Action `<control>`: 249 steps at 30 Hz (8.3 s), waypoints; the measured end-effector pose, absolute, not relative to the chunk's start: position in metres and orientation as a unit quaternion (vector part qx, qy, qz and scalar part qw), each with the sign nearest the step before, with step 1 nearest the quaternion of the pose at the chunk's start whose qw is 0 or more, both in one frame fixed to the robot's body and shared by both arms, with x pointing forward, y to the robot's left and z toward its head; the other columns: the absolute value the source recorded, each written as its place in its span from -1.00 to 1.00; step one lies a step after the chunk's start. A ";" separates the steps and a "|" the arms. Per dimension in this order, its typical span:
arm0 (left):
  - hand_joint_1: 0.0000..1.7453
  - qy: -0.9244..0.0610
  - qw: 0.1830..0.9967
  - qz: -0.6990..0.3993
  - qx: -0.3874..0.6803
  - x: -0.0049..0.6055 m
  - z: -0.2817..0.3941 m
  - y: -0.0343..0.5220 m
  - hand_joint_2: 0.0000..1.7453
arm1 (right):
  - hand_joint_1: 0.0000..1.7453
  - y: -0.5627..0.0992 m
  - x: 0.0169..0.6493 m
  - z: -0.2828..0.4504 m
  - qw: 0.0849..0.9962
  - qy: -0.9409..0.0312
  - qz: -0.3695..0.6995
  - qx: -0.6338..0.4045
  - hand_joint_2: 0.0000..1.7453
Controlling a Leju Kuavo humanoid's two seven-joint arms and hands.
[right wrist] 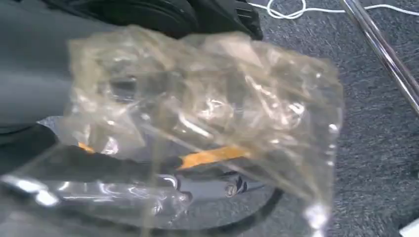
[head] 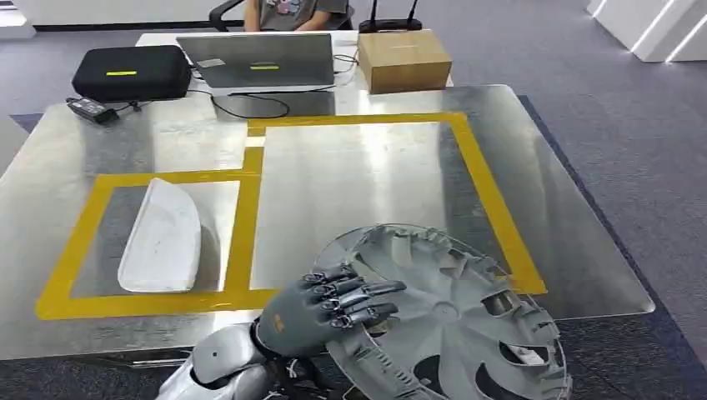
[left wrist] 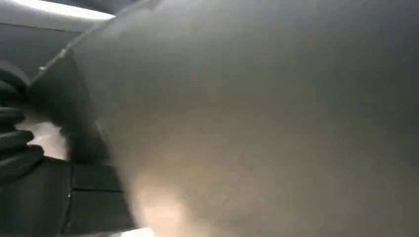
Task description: Take the parts from the cabinet and place them on the table.
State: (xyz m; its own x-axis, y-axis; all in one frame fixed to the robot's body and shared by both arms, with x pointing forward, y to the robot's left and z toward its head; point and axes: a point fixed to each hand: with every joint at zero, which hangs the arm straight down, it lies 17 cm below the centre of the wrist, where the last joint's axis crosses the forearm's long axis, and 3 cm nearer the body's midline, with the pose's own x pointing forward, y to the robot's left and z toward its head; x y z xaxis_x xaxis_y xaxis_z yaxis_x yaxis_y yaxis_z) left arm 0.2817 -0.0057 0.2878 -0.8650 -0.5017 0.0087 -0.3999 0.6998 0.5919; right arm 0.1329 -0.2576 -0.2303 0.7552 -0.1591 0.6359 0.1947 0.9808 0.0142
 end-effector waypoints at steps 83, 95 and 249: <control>1.00 -0.673 0.311 -0.603 0.292 0.432 0.130 -0.069 1.00 | -1.00 -0.247 0.140 -0.240 0.939 -0.333 -0.083 -0.007 -1.00; 1.00 -0.643 0.371 -0.577 0.342 0.485 0.126 -0.020 1.00 | -1.00 -0.245 0.147 -0.240 0.939 -0.337 -0.068 -0.001 -1.00; -1.00 -0.714 0.531 0.286 0.355 0.290 0.103 0.469 -1.00 | -1.00 -0.218 0.075 -0.250 0.971 -0.224 -0.079 0.024 -1.00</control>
State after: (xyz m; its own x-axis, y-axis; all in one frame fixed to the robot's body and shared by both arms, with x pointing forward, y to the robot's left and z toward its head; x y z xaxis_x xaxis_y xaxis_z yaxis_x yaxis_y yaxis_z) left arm 0.2899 0.4692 0.1028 -0.1840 -0.2045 0.9614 -0.8108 0.5845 -0.0309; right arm 0.0747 -0.2184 -0.2501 0.8872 -0.1650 0.4309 0.1434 0.9862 0.0825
